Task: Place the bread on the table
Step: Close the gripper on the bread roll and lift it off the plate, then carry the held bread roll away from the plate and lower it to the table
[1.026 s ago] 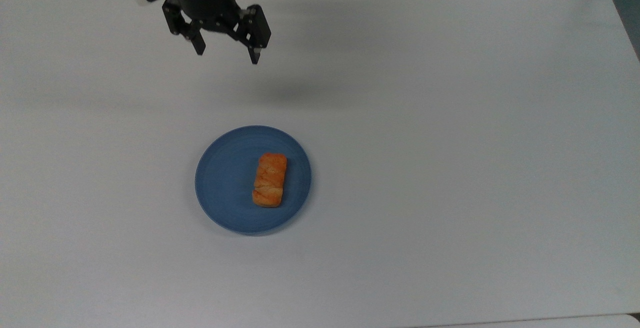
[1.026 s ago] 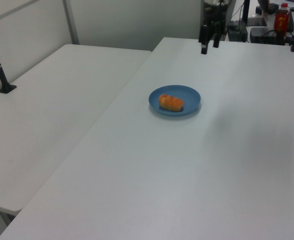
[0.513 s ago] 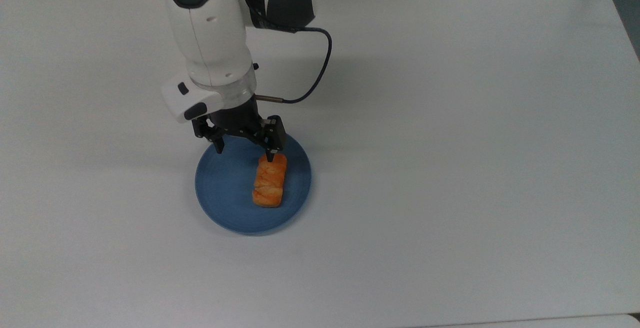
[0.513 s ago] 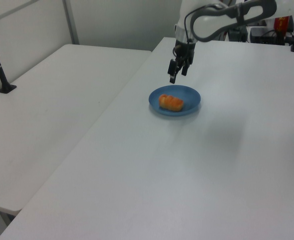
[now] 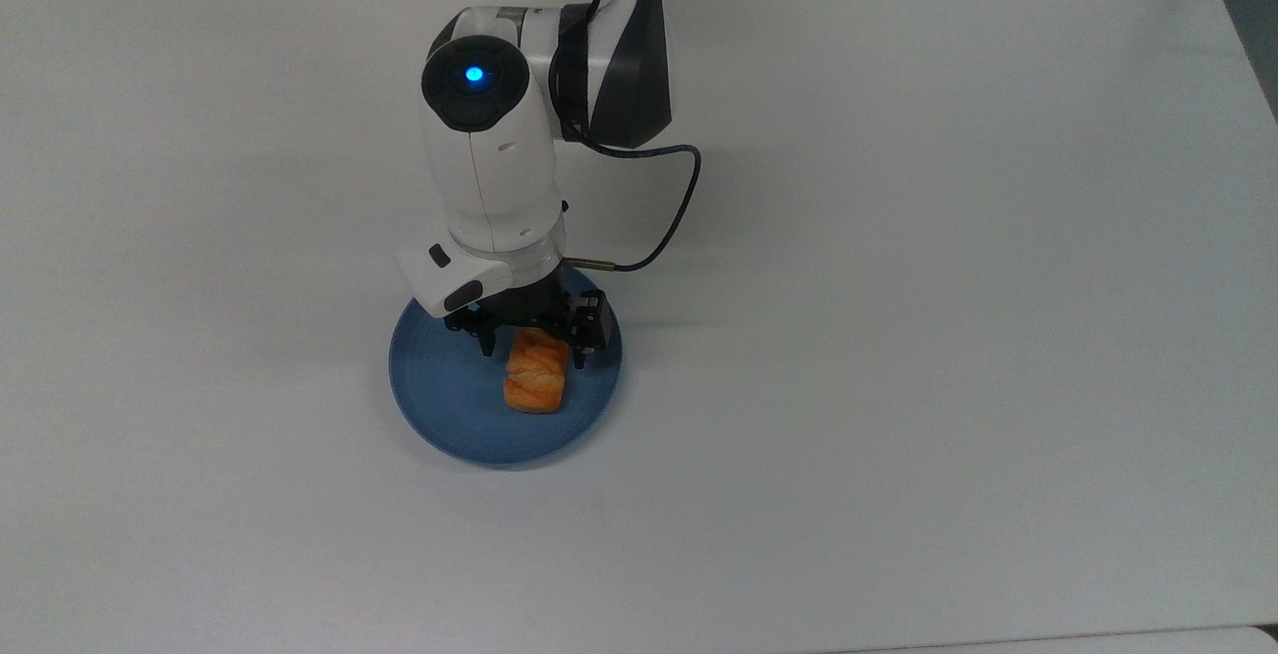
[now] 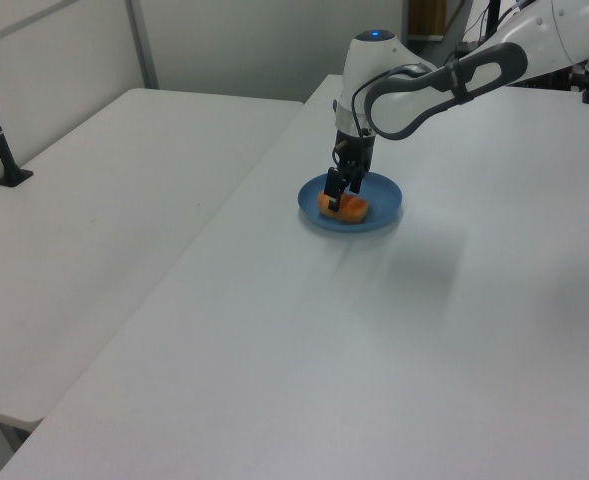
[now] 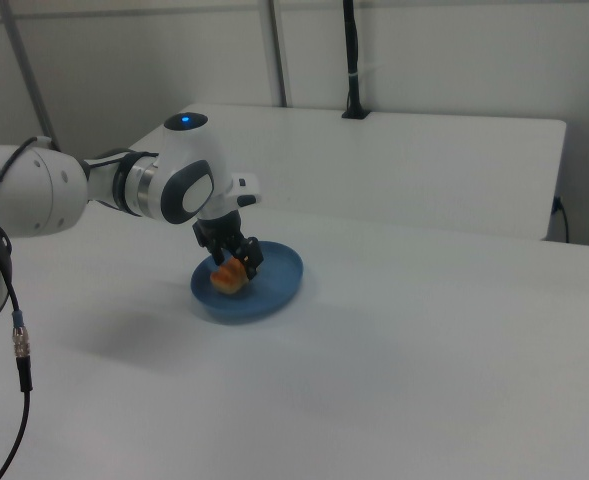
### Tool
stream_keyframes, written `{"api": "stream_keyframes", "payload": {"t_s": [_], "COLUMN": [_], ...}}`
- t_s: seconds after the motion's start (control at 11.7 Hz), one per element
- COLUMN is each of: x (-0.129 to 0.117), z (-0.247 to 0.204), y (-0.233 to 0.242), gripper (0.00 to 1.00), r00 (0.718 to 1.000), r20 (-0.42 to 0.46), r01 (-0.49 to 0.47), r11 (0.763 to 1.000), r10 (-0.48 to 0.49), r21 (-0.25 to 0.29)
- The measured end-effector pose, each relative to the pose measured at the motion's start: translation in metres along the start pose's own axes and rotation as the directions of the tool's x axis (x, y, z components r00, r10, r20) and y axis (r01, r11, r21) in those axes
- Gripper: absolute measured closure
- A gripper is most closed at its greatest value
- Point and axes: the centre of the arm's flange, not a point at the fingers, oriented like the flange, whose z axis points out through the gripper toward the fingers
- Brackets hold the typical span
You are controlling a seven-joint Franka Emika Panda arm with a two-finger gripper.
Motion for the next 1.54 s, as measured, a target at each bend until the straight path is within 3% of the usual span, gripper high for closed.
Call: {"api": "stream_keyframes", "payload": {"t_s": [0.43, 0.68, 0.94, 1.11, 1.37, 1.54], "x": [0.000, 0.007, 0.018, 0.015, 0.010, 0.008], "z": [0.003, -0.013, -0.098, -0.139, -0.174, -0.167], "y": [-0.007, -0.008, 0.004, 0.020, 0.059, 0.114], "gripper": [0.85, 0.86, 0.86, 0.89, 0.89, 0.89], "r00": [0.998, 0.997, 0.989, 0.989, 0.991, 0.992], "r20": [-0.009, -0.039, -0.132, -0.136, -0.118, -0.097], "r01": [0.059, 0.067, 0.055, 0.044, 0.064, 0.074], "r11": [0.997, 0.996, 0.997, 0.998, 0.997, 0.995], "r10": [-0.059, -0.070, -0.061, -0.050, -0.068, -0.081], "r21": [-0.056, -0.063, -0.050, -0.048, -0.035, -0.072]}}
